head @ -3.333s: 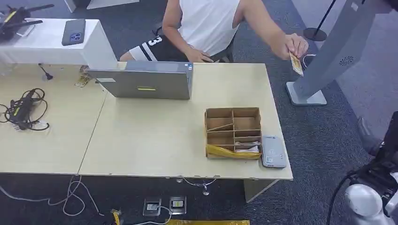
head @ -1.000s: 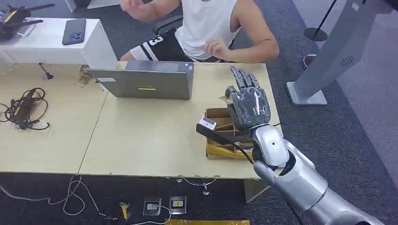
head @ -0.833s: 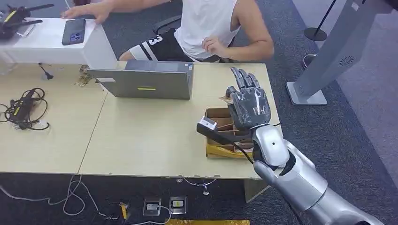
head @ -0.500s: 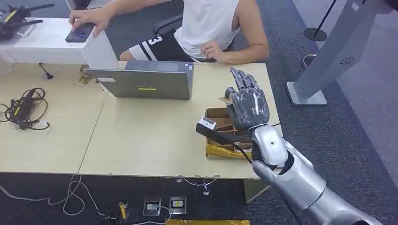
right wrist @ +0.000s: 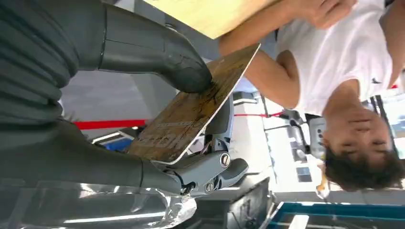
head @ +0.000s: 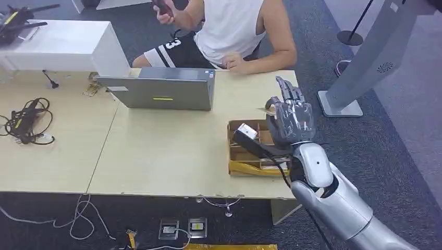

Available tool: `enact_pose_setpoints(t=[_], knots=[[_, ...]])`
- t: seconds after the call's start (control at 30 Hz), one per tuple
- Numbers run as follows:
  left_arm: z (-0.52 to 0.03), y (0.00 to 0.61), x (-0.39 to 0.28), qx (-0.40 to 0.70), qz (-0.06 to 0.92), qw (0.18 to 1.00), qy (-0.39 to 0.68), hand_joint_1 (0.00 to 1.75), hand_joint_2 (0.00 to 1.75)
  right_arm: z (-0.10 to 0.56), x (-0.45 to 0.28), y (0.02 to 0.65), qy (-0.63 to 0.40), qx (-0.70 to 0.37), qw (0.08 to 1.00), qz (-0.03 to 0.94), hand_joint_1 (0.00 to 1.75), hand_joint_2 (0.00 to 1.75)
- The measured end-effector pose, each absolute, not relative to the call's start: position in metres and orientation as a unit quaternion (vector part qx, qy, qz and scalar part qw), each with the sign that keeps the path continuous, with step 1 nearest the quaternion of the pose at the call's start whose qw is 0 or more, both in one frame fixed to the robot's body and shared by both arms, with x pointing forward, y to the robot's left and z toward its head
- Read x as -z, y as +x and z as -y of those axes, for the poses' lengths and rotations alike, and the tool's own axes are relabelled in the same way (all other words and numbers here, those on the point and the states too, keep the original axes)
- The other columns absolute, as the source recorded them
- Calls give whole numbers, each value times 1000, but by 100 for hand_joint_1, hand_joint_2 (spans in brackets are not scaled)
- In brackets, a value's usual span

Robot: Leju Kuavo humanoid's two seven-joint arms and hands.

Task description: Pass the card to the sensor for recognition and then transmit it.

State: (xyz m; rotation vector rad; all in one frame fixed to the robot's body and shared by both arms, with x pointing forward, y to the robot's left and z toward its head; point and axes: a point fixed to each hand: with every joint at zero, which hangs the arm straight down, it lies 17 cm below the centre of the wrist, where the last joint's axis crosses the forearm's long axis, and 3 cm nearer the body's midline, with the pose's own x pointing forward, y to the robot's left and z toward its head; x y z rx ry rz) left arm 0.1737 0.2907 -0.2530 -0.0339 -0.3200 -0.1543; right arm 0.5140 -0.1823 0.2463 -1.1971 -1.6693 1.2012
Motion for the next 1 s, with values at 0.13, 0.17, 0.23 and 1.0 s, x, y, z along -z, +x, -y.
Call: enact_pose_setpoints(t=[0.13, 0.17, 0.23, 1.0], knots=[[-297, 167, 254, 67, 159, 985, -16, 0, 0, 219, -242, 510, -470, -456, 402, 639, 175, 175], [-298, 165, 255, 66, 159, 985, -15, 0, 0, 227, -241, 509, -472, -454, 407, 637, 175, 175], [-299, 165, 255, 59, 161, 985, -16, 0, 0, 244, -244, 506, -479, -446, 414, 633, 175, 175], [-317, 139, 261, 32, 146, 989, -10, 0, 0, 322, -196, 472, -479, -452, 481, 578, 175, 175]])
